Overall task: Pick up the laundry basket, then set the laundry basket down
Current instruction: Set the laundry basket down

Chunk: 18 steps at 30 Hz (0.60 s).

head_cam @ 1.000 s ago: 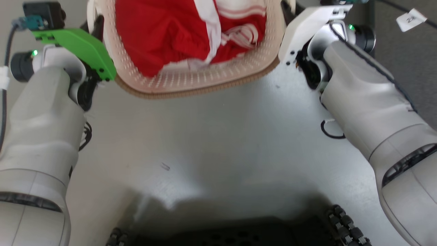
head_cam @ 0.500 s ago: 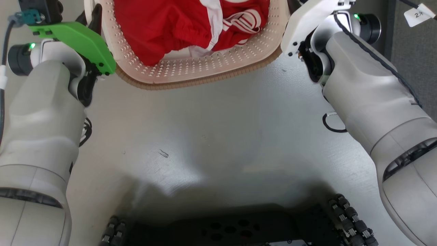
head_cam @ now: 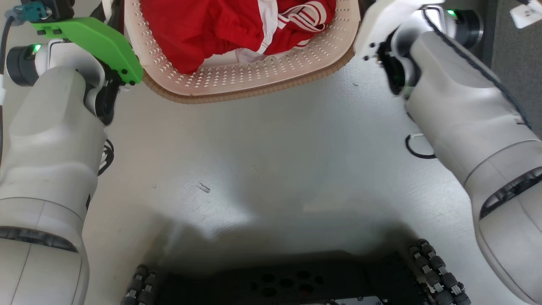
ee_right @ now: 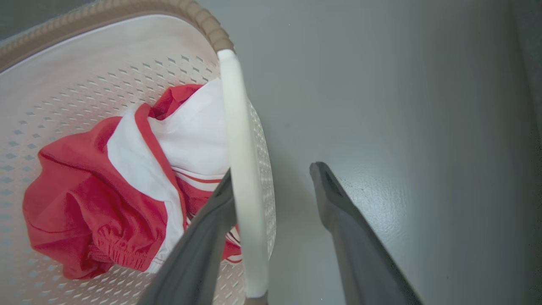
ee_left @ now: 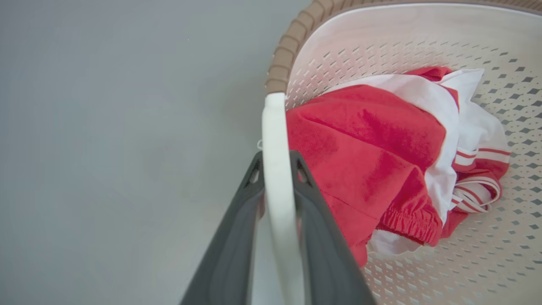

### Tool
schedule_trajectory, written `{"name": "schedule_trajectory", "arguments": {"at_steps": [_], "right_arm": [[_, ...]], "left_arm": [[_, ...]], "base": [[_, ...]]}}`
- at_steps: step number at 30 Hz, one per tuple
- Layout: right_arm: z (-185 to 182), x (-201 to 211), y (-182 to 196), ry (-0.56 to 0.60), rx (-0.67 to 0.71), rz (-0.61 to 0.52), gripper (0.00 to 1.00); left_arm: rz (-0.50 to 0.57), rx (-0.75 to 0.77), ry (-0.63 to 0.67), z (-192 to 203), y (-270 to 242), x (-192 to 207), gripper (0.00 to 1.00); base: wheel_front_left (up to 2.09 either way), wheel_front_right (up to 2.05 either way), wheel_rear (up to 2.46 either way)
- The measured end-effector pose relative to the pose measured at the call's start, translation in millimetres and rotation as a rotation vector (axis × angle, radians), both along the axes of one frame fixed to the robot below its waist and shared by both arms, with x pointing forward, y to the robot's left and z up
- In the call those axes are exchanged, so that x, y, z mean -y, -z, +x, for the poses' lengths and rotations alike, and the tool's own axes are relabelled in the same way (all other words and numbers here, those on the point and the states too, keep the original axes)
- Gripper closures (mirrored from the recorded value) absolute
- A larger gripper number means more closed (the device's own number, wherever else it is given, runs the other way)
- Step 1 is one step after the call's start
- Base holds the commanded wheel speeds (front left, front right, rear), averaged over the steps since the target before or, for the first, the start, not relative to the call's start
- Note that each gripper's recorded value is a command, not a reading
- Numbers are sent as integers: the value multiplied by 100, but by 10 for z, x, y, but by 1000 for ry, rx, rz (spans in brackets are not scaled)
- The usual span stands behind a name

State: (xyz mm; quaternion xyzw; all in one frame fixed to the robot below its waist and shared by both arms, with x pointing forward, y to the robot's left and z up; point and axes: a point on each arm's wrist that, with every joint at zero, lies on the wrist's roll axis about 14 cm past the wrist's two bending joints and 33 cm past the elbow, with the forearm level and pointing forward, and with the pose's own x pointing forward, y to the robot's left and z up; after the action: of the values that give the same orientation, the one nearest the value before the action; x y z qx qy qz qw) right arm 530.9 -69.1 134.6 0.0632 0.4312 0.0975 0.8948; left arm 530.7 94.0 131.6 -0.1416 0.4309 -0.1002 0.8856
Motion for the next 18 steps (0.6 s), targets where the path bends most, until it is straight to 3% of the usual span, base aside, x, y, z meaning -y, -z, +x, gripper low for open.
{"name": "schedule_trajectory", "arguments": {"at_steps": [1, 18], "right_arm": [[2, 39, 7, 3, 0, -8, 0], [-26, 6, -147, -30, 15, 16, 0]], "left_arm": [[2, -2, -1, -3, 1, -8, 0], [34, 23, -11, 15, -186, -123, 0]], "base": [[0, 0, 0], [0, 0, 0]]}}
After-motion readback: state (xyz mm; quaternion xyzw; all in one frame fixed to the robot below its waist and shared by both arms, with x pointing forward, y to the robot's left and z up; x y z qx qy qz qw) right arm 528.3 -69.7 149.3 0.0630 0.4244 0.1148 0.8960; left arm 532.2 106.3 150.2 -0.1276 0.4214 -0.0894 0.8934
